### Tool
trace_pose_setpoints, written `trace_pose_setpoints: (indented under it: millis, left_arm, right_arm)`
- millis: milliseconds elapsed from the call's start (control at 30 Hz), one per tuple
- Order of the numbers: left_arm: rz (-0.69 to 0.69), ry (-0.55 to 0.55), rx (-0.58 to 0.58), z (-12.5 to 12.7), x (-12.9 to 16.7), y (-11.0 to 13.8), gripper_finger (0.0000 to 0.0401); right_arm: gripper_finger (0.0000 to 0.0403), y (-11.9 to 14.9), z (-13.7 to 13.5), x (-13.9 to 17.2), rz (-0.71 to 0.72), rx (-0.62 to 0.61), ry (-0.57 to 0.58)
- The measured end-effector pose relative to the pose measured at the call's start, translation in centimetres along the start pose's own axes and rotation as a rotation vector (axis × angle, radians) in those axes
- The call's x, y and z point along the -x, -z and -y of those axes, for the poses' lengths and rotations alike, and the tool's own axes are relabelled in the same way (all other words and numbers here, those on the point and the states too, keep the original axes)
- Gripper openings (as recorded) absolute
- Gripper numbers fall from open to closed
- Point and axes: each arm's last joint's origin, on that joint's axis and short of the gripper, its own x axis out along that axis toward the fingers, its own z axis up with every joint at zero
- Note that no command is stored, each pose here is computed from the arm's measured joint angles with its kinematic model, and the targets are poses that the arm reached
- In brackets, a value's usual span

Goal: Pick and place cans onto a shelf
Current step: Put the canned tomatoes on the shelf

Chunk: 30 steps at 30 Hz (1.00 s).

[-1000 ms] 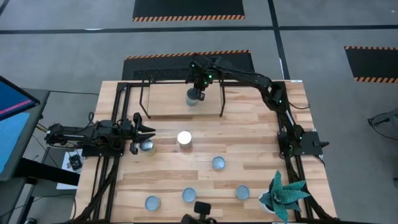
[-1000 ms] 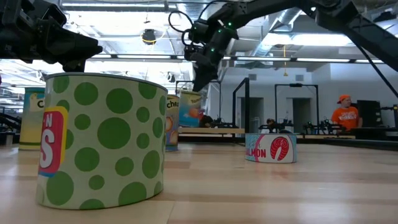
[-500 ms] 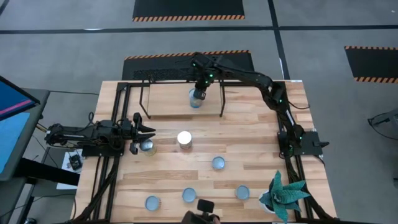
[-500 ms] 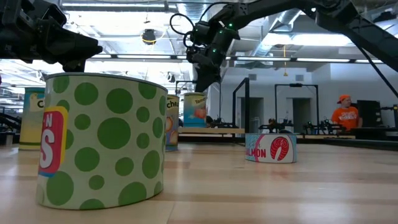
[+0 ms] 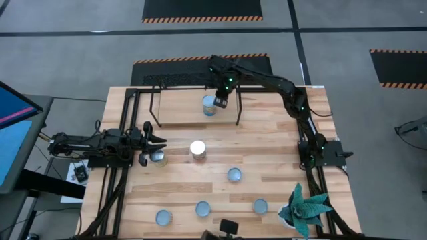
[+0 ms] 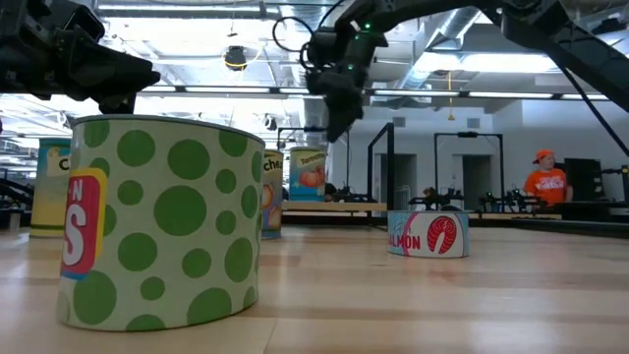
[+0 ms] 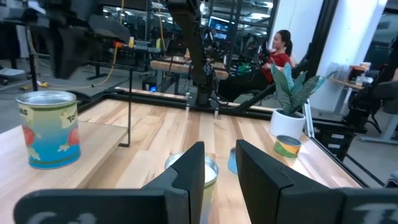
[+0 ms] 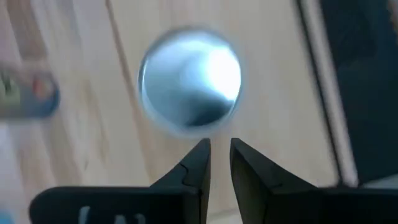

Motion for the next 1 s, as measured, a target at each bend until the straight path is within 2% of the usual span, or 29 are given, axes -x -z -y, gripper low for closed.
trace_pose_setpoints:
  millis: [200,400,567,833,1000]
  left_arm:
    - [0.0,0.0,0.001,0.0,0.0,0.0,0.0081]
    - [0.0,0.0,0.002,0.0,0.0,0.0,0.0081]
    - [0.0,0.0,0.003,0.0,0.0,0.0,0.0081]
    - [0.0,0.0,0.028,0.0,0.0,0.0,0.0081]
    - [-0.002,0.01,0.04,0.0,0.0,0.0,0.0081]
  right_arm:
    - [0.0072,0.9,-1.3,-1.9,-0.113,0.015,-0.033]
    - [0.007,0.9,-1.9,-4.5,-0.093,0.05,0.009]
    - [0.007,-0.2,-1.8,-5.0,0.023,0.064,0.054]
    - [0.007,-2.8,-1.5,-4.6,0.302,0.081,0.098]
    - [0.007,-2.9,-1.8,-4.6,0.301,0.081,0.091]
